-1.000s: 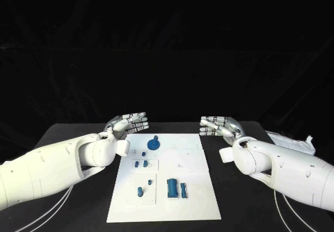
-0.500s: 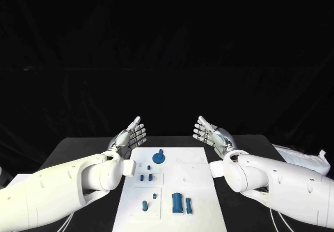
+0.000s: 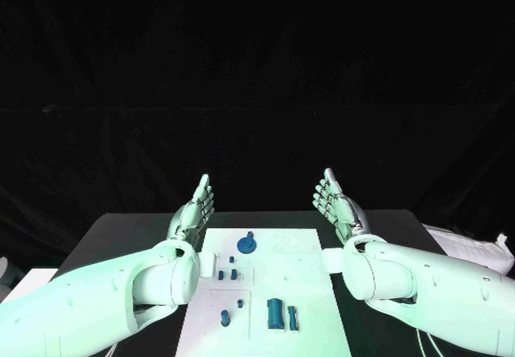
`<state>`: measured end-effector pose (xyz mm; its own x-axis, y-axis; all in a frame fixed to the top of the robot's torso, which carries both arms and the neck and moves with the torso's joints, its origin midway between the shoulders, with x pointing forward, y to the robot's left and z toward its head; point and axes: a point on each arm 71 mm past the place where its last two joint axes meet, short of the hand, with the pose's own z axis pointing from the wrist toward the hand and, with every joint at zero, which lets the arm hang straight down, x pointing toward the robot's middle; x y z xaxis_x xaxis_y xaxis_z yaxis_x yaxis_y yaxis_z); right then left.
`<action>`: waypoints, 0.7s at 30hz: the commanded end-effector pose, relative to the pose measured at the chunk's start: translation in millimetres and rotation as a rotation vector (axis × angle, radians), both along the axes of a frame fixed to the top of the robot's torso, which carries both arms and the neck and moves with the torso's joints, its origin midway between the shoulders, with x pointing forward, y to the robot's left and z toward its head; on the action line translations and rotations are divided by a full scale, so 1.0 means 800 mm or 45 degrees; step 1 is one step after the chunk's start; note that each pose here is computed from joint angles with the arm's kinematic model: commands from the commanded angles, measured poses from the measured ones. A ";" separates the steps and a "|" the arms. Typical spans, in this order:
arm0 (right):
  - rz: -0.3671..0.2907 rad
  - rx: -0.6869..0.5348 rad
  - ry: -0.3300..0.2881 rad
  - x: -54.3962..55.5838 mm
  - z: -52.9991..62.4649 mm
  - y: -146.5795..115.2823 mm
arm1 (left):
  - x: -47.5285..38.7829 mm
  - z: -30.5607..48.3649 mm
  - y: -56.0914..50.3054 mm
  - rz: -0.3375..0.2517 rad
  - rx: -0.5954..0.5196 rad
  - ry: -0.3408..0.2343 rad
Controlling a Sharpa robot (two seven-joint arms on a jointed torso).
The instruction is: Assemble the parts on the task board
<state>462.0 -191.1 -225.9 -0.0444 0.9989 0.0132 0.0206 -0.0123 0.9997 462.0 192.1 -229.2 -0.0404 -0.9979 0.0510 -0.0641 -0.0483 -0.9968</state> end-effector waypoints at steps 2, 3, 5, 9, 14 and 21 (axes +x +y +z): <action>-0.035 -0.003 -0.025 0.000 0.002 -0.002 | 0.000 0.0062 0.000 0.032 0.050 -0.080; -0.035 -0.003 -0.025 0.000 0.002 -0.002 | 0.000 0.0062 0.000 0.032 0.050 -0.080; -0.035 -0.003 -0.025 0.000 0.002 -0.002 | 0.000 0.0062 0.000 0.032 0.050 -0.080; -0.035 -0.003 -0.025 0.000 0.002 -0.002 | 0.000 0.0062 0.000 0.032 0.050 -0.080; -0.035 -0.003 -0.025 0.000 0.002 -0.002 | 0.000 0.0062 0.000 0.032 0.050 -0.080; -0.035 -0.003 -0.025 0.000 0.002 -0.002 | 0.000 0.0062 0.000 0.032 0.050 -0.080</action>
<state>461.9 -193.2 -225.9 -0.0132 0.9999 0.0109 0.0202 -0.0107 0.9997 462.0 194.1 -226.8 -0.0137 -0.9998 0.0173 -0.0299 -0.0169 -0.9994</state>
